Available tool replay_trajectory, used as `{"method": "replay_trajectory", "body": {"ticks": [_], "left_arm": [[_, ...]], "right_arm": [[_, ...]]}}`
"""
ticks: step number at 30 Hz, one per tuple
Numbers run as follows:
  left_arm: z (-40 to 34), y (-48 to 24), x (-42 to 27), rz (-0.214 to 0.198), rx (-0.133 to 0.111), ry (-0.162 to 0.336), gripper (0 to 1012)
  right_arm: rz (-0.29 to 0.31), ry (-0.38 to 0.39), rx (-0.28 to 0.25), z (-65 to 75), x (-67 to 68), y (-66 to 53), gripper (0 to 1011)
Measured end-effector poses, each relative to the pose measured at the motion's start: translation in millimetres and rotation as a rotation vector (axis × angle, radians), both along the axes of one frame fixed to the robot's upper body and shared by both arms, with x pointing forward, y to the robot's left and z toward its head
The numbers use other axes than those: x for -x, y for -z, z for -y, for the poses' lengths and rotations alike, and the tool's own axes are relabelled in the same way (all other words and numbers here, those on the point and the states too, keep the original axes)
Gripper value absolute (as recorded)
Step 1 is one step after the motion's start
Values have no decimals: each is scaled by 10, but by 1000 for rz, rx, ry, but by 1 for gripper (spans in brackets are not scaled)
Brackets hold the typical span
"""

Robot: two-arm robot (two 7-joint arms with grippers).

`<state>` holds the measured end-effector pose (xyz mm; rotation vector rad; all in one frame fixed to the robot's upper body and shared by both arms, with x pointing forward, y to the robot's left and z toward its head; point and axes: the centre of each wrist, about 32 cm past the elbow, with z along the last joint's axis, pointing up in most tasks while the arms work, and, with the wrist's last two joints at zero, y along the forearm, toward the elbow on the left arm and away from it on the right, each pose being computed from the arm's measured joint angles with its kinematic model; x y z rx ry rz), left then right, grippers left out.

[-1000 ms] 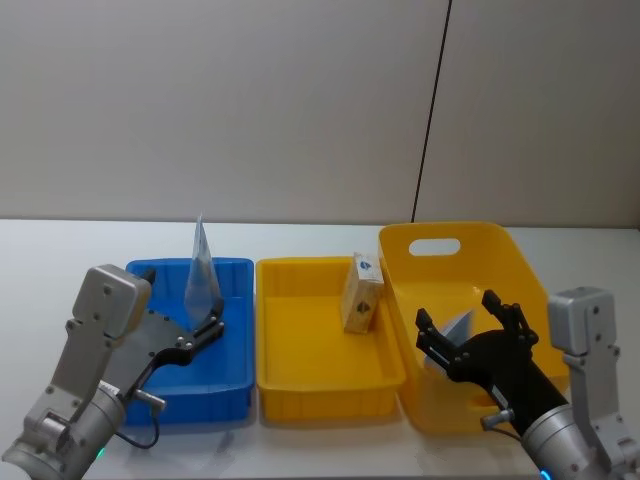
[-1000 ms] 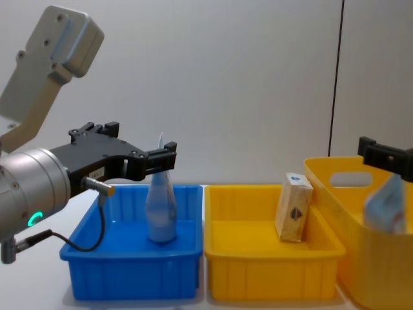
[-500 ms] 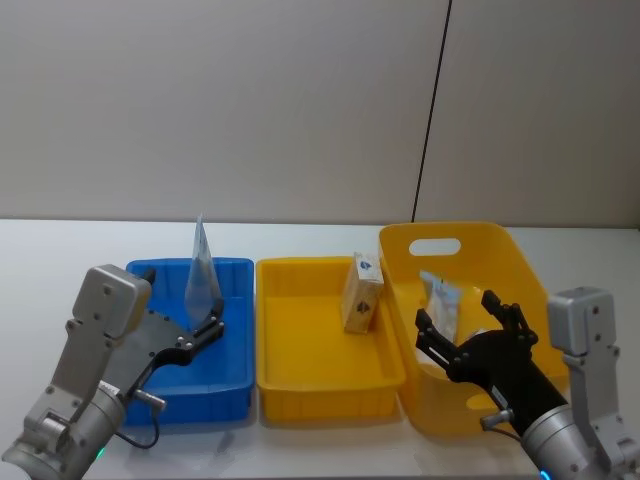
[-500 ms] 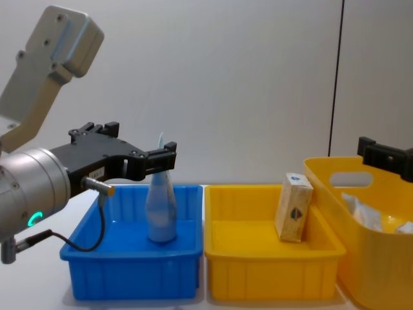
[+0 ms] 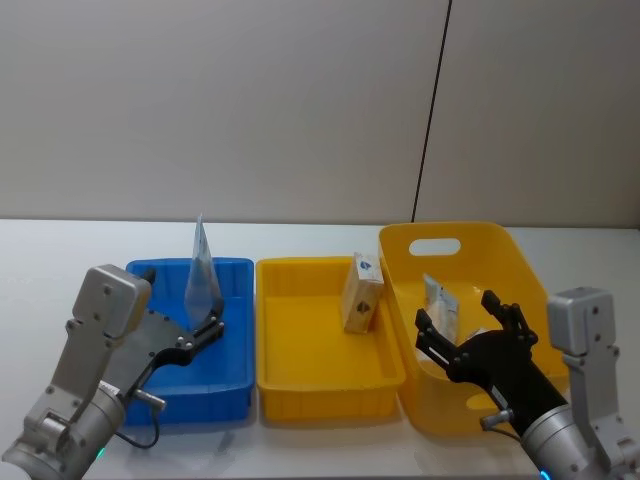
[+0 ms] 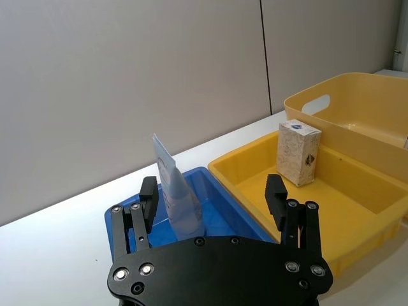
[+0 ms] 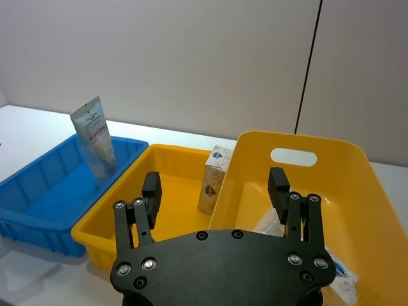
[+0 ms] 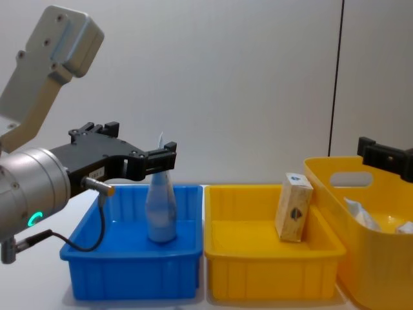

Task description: Bimanual collaborative sorting of washing and personal care products

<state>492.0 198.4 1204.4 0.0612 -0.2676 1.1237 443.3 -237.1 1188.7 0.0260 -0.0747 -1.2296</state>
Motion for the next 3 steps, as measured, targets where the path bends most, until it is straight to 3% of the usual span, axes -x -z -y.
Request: {"method": "replay_trajectory", "body": {"ticks": [3], "left_arm": [[0, 0, 0, 0, 0, 0, 1002]], "right_arm": [[0, 0, 0, 0, 0, 0, 1000]]}}
